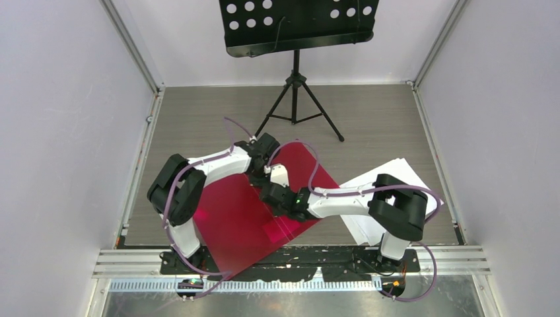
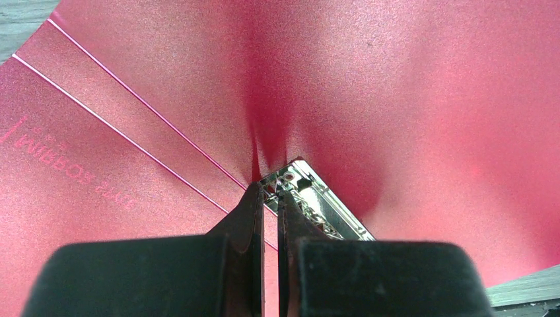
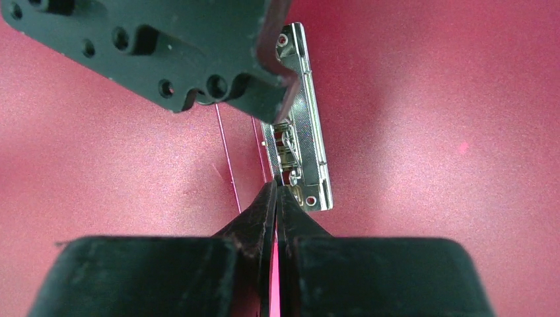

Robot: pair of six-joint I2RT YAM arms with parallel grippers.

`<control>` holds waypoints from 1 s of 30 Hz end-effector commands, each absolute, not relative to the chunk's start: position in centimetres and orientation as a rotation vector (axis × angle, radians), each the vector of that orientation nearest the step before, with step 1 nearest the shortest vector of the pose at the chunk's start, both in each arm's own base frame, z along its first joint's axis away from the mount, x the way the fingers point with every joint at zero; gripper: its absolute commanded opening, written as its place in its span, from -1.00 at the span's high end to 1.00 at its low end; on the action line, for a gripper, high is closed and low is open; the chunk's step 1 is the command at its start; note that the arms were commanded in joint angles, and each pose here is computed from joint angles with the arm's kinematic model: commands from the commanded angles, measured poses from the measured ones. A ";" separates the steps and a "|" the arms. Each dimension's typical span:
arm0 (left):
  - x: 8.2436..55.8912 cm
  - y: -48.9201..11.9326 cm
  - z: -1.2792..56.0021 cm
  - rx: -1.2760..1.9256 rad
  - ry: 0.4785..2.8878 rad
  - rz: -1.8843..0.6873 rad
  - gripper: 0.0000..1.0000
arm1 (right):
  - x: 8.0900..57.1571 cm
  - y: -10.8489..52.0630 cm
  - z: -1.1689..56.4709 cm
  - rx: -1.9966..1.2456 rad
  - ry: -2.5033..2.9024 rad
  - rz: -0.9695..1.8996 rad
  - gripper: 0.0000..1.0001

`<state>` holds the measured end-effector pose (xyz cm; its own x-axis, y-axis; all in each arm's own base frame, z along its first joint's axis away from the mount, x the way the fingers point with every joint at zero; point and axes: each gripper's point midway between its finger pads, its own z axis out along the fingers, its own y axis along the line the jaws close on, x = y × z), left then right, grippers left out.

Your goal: Put the files into the folder

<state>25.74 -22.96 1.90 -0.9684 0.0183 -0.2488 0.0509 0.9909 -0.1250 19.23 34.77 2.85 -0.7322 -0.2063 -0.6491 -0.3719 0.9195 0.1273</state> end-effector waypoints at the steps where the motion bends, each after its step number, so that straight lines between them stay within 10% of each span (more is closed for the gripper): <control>1: 21.9 -20.0 -1.6 0.135 3.062 -0.005 1.00 | 18.0 30.1 -1.1 -0.409 2.500 0.062 0.88; 30: 22.0 -18.6 -1.8 0.156 3.071 0.079 1.00 | 15.3 25.0 -3.8 -0.447 2.530 -0.396 0.89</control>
